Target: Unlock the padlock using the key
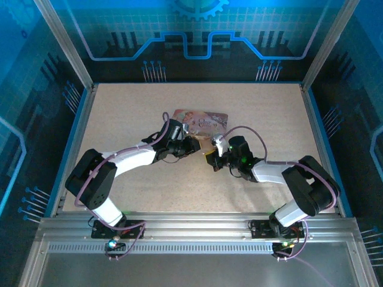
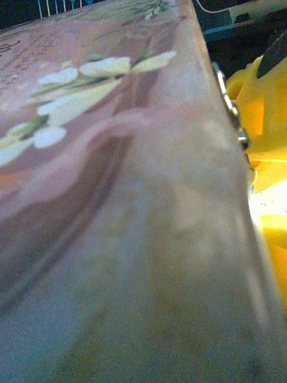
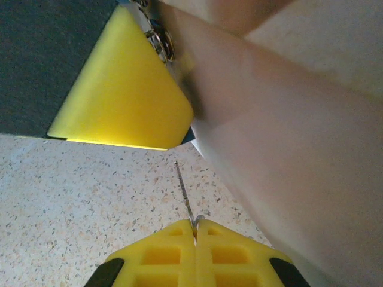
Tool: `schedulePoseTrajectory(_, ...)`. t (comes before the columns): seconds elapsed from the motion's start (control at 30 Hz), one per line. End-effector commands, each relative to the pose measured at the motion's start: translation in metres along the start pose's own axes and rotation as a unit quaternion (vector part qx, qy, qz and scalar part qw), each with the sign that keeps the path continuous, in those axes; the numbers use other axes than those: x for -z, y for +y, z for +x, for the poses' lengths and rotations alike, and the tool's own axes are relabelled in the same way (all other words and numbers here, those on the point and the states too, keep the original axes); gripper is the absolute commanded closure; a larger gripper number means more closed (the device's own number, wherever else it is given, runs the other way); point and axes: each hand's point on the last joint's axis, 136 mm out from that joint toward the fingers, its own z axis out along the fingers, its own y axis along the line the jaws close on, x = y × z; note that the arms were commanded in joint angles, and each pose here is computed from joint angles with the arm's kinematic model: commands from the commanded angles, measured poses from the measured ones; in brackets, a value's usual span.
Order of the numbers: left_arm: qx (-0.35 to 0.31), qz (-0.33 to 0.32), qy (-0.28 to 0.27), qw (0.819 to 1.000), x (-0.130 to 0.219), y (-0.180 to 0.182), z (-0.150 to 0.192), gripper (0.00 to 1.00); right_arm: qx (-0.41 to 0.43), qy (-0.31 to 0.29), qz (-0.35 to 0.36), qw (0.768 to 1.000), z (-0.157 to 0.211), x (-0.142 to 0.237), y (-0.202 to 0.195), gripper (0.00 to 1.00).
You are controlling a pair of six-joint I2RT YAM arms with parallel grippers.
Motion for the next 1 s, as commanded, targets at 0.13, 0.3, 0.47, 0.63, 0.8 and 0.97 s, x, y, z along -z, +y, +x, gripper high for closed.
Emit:
schedulePoseTrajectory(0.13, -0.011, 0.05, -0.002, 0.999, 0.013, -0.038, -0.004, 0.81, 0.001, -0.018, -0.017, 1.0, -0.012, -0.004, 0.008, 1.0)
schedulePoseTrajectory(0.3, -0.011, 0.05, -0.001, 0.999, 0.013, -0.038, -0.004, 0.81, 0.0, -0.025, -0.02, 0.999, -0.016, -0.004, 0.009, 1.0)
schedulePoseTrajectory(0.47, -0.01, 0.049, 0.0, 0.999, 0.012, -0.037, -0.003, 0.81, 0.002, -0.028, -0.026, 0.999, -0.017, -0.004, 0.011, 1.0)
schedulePoseTrajectory(0.63, -0.01, 0.052, 0.001, 0.999, 0.013, -0.038, -0.003, 0.81, -0.003, -0.034, -0.02, 0.999, -0.019, -0.005, 0.006, 1.0)
schedulePoseTrajectory(0.8, -0.009, 0.053, 0.003, 0.999, 0.014, -0.04, -0.002, 0.81, -0.002, -0.039, -0.022, 0.999, -0.023, -0.005, 0.006, 1.0)
schedulePoseTrajectory(0.97, -0.01, 0.054, 0.005, 0.998, 0.013, -0.041, -0.001, 0.81, 0.0, -0.046, -0.024, 0.999, -0.027, -0.006, 0.006, 1.0)
